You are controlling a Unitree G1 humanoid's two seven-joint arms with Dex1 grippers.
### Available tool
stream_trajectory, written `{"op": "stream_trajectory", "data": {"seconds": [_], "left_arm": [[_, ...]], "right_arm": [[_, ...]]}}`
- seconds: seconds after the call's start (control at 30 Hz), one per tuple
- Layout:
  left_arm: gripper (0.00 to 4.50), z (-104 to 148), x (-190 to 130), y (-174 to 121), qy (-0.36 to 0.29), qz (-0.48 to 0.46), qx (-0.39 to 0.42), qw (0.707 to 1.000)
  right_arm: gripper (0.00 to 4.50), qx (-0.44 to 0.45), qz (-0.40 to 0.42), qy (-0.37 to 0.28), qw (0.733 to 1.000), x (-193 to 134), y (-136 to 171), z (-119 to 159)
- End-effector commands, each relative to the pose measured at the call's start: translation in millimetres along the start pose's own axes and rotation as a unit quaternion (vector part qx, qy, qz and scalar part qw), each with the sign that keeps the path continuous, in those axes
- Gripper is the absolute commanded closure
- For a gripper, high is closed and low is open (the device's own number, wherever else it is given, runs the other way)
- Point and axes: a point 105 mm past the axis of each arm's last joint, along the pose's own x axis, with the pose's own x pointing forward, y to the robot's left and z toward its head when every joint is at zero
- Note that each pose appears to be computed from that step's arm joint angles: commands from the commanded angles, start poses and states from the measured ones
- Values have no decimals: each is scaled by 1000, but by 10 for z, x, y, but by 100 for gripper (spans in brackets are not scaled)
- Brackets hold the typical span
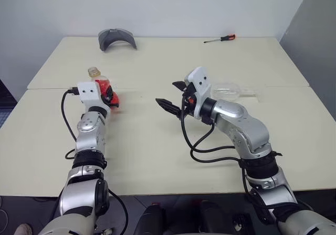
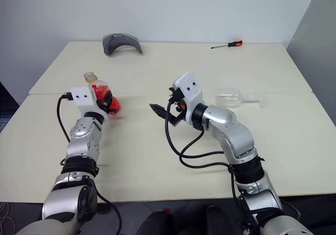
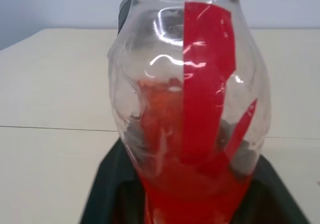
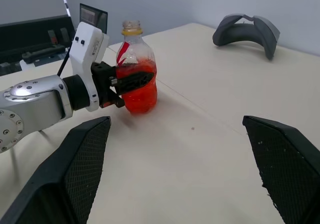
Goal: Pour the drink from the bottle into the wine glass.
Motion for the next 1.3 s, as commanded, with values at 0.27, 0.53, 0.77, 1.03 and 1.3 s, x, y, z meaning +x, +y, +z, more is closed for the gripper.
{"op": "stream_trajectory", "data": {"seconds": [0.27,0.53,0.77,1.03,1.3], "left_arm": [[2,123,-64,85,-21,6,4,1000],[2,134,-256,98,-19,5,-4,1000],[2,151,-585,81,-2,-9,-6,1000],[2,198,-1362,-461,63,-226,62,970],[2,410,-1935,-1326,64,-547,74,832]], "right_arm": [[0,-12,64,-49,997,-15,195,229],[0,-9,64,-47,997,-29,174,198],[0,-9,46,-36,998,-60,128,106],[0,-22,-23,11,999,-399,-85,-123],[0,-280,-183,172,927,-1242,-1055,-426]]}}
